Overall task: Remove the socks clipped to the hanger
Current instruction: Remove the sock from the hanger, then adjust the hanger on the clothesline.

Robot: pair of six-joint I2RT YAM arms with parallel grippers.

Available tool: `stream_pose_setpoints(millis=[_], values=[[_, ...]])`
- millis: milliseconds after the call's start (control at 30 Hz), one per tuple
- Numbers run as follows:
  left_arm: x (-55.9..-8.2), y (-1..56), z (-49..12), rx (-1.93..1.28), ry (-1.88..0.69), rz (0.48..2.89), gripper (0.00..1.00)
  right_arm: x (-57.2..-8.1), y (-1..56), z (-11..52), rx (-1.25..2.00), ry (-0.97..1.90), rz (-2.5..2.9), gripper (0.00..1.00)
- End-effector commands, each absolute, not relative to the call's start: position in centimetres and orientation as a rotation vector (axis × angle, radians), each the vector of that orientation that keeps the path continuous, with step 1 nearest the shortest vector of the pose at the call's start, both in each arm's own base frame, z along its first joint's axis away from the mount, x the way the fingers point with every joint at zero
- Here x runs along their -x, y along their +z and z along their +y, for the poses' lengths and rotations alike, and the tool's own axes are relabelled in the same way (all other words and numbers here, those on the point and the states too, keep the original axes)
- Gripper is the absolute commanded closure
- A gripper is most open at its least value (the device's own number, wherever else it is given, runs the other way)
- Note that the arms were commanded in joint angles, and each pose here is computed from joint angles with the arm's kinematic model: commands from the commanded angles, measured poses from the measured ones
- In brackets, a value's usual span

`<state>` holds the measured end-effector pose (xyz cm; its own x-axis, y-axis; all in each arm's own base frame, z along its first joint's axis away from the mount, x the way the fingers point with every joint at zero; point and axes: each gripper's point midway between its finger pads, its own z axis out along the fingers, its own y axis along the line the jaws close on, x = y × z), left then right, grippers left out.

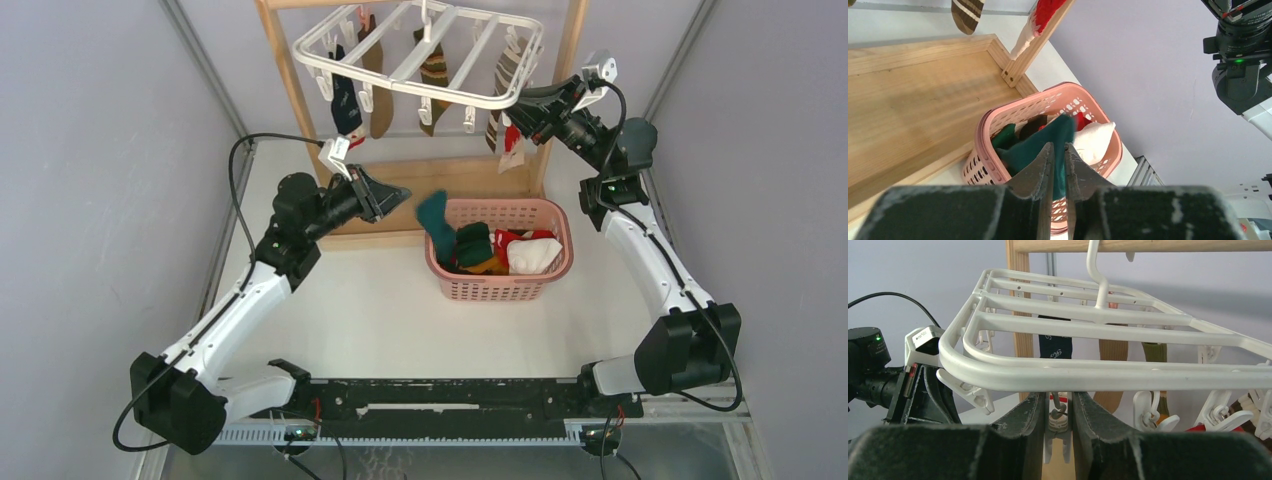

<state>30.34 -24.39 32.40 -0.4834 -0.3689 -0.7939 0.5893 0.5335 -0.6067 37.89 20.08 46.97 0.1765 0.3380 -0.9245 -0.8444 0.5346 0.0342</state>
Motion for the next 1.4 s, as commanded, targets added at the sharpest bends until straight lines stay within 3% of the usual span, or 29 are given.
stream_pose_setpoints(millis=[0, 233, 467, 633, 833, 1133, 1367], values=[[-29.9, 33.7, -24.4, -0.192, -1.189, 1.703, 0.83, -36.8, 49.1, 20.0, 0.576, 0.894, 1.040, 1.00], [-29.1, 35.8, -24.7, -0.235, -1.222, 1.663, 0.83, -36.7, 48.3, 20.0, 0.560, 0.906, 1.062, 0.98], [-28.9, 35.6, -24.6, -0.235, -1.221, 1.667, 0.83, -36.5, 46.7, 19.6, 0.519, 0.896, 1.110, 0.69], [-28.6, 35.6, -24.5, -0.236, -1.223, 1.664, 0.82, -36.4, 45.7, 19.1, 0.483, 0.885, 1.150, 0.54], [-28.2, 35.7, -24.4, -0.242, -1.223, 1.660, 0.64, -35.6, 44.7, 18.6, 0.458, 0.876, 1.187, 0.43], [-27.0, 36.0, -24.5, -0.253, -1.217, 1.662, 0.39, -33.6, 42.9, 17.9, 0.437, 0.859, 1.236, 0.39], [-26.3, 35.5, -24.6, -0.247, -1.193, 1.687, 0.29, -32.5, 40.2, 16.7, 0.374, 0.818, 1.328, 0.38]])
